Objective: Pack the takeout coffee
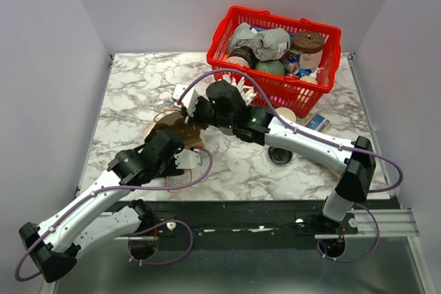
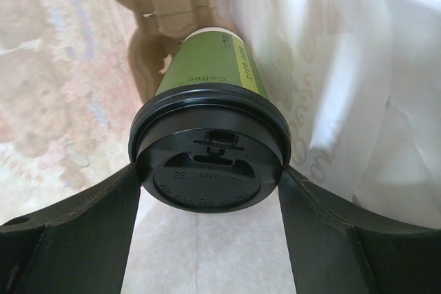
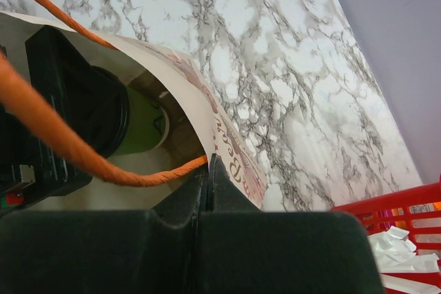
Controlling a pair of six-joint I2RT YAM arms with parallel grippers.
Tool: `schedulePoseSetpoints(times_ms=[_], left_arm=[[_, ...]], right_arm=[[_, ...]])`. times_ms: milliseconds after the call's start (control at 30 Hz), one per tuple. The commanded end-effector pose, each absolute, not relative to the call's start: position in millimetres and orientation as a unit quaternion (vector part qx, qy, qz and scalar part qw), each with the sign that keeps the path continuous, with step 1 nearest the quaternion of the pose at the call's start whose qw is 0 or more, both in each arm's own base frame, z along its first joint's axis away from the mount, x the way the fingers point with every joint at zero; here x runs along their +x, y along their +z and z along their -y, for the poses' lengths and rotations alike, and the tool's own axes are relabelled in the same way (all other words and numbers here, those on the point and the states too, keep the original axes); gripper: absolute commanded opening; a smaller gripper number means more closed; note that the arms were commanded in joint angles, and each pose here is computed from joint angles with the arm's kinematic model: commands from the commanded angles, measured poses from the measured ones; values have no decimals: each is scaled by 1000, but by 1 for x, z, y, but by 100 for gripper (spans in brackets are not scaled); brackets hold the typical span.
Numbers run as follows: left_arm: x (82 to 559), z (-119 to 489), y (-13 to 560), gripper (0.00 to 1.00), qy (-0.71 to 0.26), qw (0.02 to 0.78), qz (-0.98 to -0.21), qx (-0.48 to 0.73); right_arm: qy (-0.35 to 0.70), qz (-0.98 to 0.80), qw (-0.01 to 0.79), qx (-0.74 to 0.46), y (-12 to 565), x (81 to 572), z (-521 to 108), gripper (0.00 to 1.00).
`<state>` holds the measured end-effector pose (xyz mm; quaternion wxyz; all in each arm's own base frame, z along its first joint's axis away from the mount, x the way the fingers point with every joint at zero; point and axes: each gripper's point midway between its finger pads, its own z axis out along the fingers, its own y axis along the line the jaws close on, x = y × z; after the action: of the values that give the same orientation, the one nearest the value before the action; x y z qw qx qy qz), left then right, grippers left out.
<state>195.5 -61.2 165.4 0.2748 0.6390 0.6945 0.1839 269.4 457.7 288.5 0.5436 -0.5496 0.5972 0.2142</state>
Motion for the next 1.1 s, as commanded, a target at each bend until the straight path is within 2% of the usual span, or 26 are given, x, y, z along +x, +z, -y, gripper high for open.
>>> schedulePoseSetpoints(times_ms=[0, 200, 467, 667, 900, 1067], left_arm=[[197, 57, 179, 0, 201, 301, -679, 639], [190, 58, 180, 0, 176, 315, -707, 608], [186, 57, 170, 0, 165, 306, -735, 582], [194, 52, 170, 0, 194, 313, -730, 576], [191, 47, 166, 0, 200, 323, -724, 576], [197, 51, 176, 0, 199, 360, -717, 563]], right_arm=[[230, -609, 536, -537, 300, 268, -457, 1], [229, -621, 511, -548, 280, 262, -452, 1], [233, -623, 513, -542, 285, 258, -445, 0], [241, -649, 491, -529, 278, 251, -441, 1], [219, -650, 505, -525, 283, 257, -435, 1], [234, -650, 483, -538, 274, 250, -439, 0]])
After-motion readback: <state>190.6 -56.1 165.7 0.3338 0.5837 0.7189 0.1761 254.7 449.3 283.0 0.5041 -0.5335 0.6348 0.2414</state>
